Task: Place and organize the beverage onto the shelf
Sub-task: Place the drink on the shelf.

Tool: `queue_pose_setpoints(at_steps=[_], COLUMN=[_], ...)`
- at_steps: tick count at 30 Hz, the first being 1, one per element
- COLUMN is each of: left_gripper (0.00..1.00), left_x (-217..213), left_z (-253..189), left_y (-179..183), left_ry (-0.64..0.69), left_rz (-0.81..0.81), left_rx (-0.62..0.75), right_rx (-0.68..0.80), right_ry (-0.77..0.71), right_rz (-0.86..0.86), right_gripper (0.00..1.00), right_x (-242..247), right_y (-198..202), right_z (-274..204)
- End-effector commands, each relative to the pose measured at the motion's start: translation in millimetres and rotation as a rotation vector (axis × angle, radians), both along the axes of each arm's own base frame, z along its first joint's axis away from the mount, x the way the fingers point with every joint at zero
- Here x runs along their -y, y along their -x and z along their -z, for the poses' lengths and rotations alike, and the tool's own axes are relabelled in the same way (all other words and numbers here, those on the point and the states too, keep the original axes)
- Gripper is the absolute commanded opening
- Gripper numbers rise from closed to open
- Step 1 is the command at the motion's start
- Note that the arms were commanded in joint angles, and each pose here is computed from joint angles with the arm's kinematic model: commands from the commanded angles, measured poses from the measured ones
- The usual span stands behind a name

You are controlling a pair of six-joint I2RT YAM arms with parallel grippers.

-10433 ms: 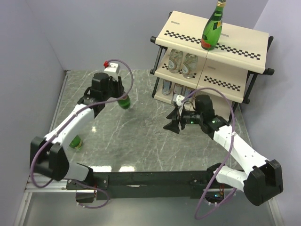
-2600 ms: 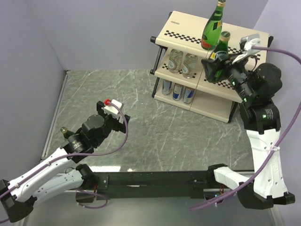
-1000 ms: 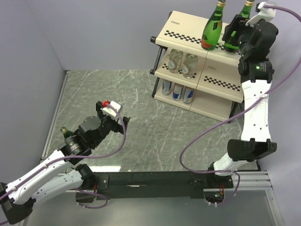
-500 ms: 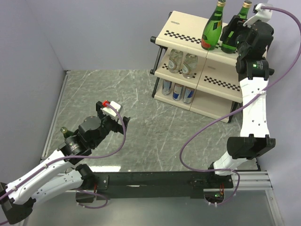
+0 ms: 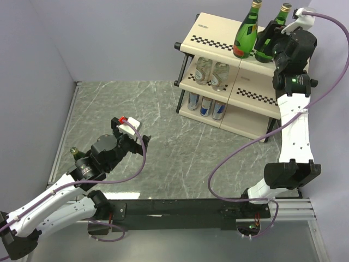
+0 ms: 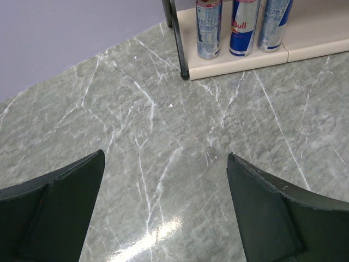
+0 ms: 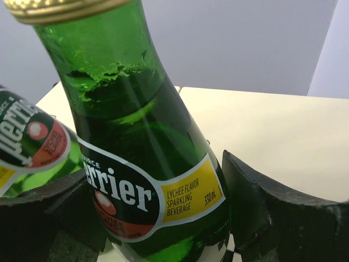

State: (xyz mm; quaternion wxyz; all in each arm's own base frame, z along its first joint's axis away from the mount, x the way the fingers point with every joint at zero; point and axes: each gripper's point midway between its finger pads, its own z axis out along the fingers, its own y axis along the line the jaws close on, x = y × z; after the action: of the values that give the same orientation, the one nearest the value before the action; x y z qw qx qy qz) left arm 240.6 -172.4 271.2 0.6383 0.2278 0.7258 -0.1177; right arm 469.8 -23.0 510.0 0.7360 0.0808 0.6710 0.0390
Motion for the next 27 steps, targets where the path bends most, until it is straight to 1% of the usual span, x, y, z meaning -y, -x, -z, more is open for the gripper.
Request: queue_pose_setpoints(at_steps=[1,3,7,9,19,27], left_gripper=[0.99,1.00,1.00,0.99,0.99,0.99], left_x=[2,2,1,1,0,-1], left_z=[-11,-11,-12,-11,-11,-12], left_y=[1,1,1,1,1,1], left_ry=[0.022,0.023,0.024,0.023,0.021,0.024], left_rz=[0.018,0.018,0.014,0.014,0.009,0.008], left_rx=[0.034,0.033,0.036,0.035,0.035,0.038], right_rx=[0.239,0.239,0.245,0.248,0.261,0.315], right_ry=[0.013,0.014,0.017,0.019,0.028,0.055], right_rz=[-0.011,-0.009,-0.005,-0.007,-0.002,0.000], right_gripper=[0.65,0.68,0.79,0.81,0.85,0.87], right_x=[-4,-4,-3,-4,-4,-5], right_y=[42,44,48,49,54,76], right_z=[-77,-77,-80,-81,-87,-113])
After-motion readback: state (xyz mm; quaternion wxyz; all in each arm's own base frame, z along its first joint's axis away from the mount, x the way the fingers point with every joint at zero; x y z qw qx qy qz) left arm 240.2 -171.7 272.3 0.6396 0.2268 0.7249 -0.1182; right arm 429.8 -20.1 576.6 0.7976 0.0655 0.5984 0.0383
